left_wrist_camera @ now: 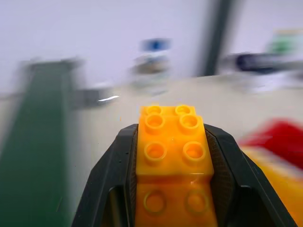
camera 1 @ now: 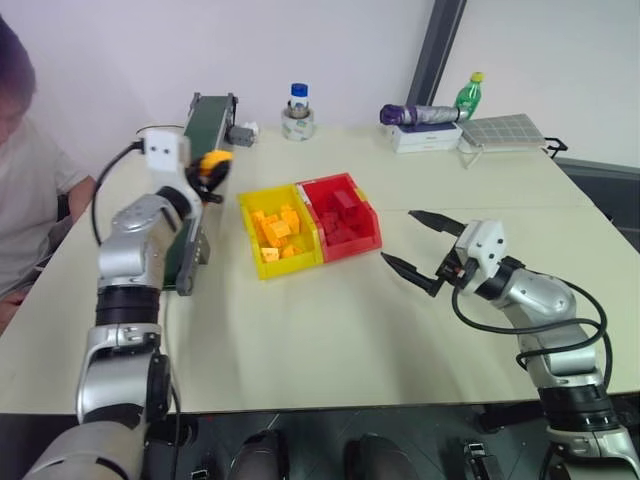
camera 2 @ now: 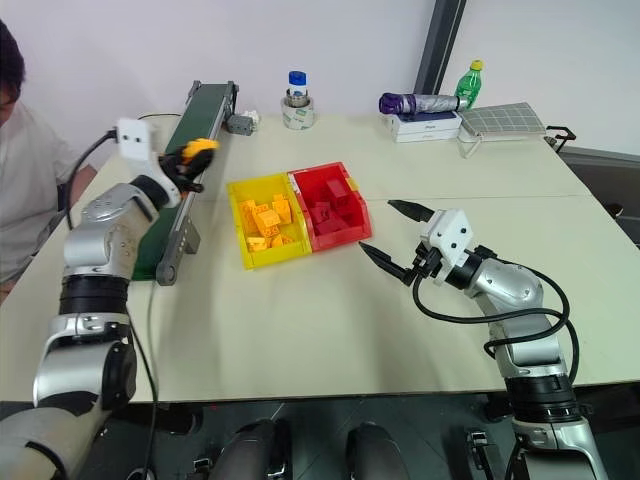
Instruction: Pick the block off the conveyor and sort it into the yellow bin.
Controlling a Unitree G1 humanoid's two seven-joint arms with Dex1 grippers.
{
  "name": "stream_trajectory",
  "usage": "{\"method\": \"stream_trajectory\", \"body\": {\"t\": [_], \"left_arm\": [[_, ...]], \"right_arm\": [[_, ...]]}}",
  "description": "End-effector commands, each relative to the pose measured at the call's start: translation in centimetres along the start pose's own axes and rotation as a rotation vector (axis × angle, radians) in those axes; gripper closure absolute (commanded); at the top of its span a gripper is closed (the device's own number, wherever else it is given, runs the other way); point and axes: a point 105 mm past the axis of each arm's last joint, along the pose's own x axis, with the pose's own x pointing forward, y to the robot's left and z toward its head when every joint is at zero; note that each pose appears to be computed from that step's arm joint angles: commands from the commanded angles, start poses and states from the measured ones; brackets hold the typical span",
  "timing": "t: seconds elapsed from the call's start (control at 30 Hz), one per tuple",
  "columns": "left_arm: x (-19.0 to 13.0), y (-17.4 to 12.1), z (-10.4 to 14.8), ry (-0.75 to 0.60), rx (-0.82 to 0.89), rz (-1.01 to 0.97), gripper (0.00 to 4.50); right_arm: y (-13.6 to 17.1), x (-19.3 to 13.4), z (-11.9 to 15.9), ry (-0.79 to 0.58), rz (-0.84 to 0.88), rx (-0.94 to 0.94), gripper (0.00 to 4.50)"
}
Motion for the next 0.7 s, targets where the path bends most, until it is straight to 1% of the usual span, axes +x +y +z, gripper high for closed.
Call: {"method": "stream_trajectory", "body": {"t": [0.03,0.1,0.17,0.27,0.37,0.43,0.47,0.53,0.57,0.63,0.7], "left_arm": [[0.8,-2.4,-0.5,0.019,0.033,-0.047,3.14],[1.4,-3.0,-1.6,0.038,0.021,-0.028,3.14],[1.7,-2.8,-2.3,0.051,0.013,0.021,3.14],[1.7,-2.7,-2.6,0.045,0.020,0.045,3.14],[1.7,-2.4,-2.9,0.043,-0.015,0.050,3.14],[1.6,-1.8,-2.9,0.042,0.010,0.079,2.12],[1.5,-1.5,-2.9,0.042,0.011,0.092,1.84],[1.3,-1.2,-2.1,0.010,0.010,0.097,0.75],[1.2,-1.1,-1.7,-0.006,0.009,0.094,0.33],[0.5,-1.3,-0.5,-0.041,0.024,0.031,0.33],[-0.2,-1.0,0.0,-0.059,0.007,0.021,0.33]], "right_arm": [[-0.5,0.2,1.3,-0.038,-0.004,-0.035,0.00],[-0.6,0.3,1.4,-0.039,-0.004,-0.038,0.00],[-0.6,0.3,1.6,-0.040,-0.006,-0.045,0.00],[-0.5,-0.1,1.7,-0.038,-0.016,-0.046,0.00],[-0.3,-0.4,1.5,-0.028,-0.021,-0.042,0.00],[-0.3,-0.4,1.5,-0.027,-0.023,-0.042,0.00],[-0.3,-0.4,1.5,-0.028,-0.024,-0.042,0.00],[-0.3,-0.3,1.6,-0.030,-0.025,-0.043,0.00],[-0.4,-0.3,1.7,-0.030,-0.025,-0.043,0.00],[-0.4,-0.2,1.6,-0.031,-0.023,-0.042,0.00],[-0.4,-0.2,1.6,-0.033,-0.020,-0.040,0.00]]}}
